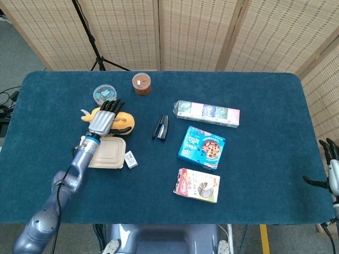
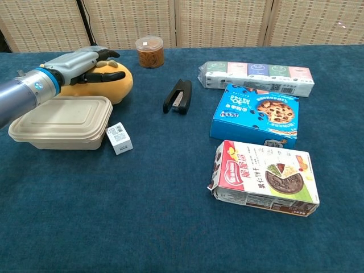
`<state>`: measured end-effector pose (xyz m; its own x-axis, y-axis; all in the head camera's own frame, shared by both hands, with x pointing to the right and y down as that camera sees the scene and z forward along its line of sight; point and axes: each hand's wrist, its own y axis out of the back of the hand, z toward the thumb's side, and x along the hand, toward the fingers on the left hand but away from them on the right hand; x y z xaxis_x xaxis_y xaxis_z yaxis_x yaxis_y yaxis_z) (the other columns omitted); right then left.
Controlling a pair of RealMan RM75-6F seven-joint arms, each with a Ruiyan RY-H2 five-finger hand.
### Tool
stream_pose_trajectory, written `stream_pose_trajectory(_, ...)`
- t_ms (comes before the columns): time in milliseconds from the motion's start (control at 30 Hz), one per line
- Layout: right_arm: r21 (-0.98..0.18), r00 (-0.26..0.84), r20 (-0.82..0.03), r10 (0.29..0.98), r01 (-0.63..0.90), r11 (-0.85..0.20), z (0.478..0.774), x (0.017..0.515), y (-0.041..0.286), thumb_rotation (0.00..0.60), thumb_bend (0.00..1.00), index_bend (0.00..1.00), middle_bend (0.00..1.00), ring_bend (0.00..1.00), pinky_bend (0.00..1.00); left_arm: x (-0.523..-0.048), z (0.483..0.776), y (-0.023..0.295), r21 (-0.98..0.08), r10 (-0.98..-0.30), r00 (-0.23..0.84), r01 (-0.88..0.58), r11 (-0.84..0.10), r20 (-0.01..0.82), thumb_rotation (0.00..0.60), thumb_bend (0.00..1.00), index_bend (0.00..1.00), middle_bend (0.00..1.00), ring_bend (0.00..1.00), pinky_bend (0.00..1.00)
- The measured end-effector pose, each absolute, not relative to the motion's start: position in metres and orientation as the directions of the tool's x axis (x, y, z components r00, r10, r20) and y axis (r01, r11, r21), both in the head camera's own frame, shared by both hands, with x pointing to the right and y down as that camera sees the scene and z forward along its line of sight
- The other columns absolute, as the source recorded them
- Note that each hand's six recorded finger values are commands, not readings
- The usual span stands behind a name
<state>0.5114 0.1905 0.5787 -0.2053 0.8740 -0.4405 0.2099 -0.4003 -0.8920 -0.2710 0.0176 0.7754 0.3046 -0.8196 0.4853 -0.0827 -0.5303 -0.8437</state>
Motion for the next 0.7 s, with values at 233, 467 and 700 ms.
stream_pose_trajectory(233, -0.889, -0.204, -0.447, 0.871, 0.209, -0.407, 0.58, 0.51, 0.191, 0.6, 0.0, 0.0, 0.0, 0.0, 0.0, -0.288, 0.774, 0.015, -0.844, -0.826, 0.273, -0.079, -0.531, 0.494, 0.0, 0.0, 0.0, 0.0, 0.0, 0.0)
stream_pose_trajectory(467, -0.888, -0.205, -0.45, 0.869, 0.21, -0.41, 0.581, 0.51, 0.191, 0.6, 0.0, 0.0, 0.0, 0.0, 0.0, -0.303, 0.773, 0.012, -0.845, -0.831, 0.242, -0.072, -0.529, 0.5, 0.0, 0.0, 0.0, 0.0, 0.0, 0.0)
stream_pose_trajectory(700, -0.886, -0.202, -0.453, 0.868, 0.21, -0.413, 0.581, 0.509, 0.191, 0.6, 0.0, 0.0, 0.0, 0.0, 0.0, -0.32, 0.769, 0.006, -0.85, -0.842, 0.207, -0.074, -0.521, 0.498, 0.0, 0.0, 0.0, 0.0, 0.0, 0.0)
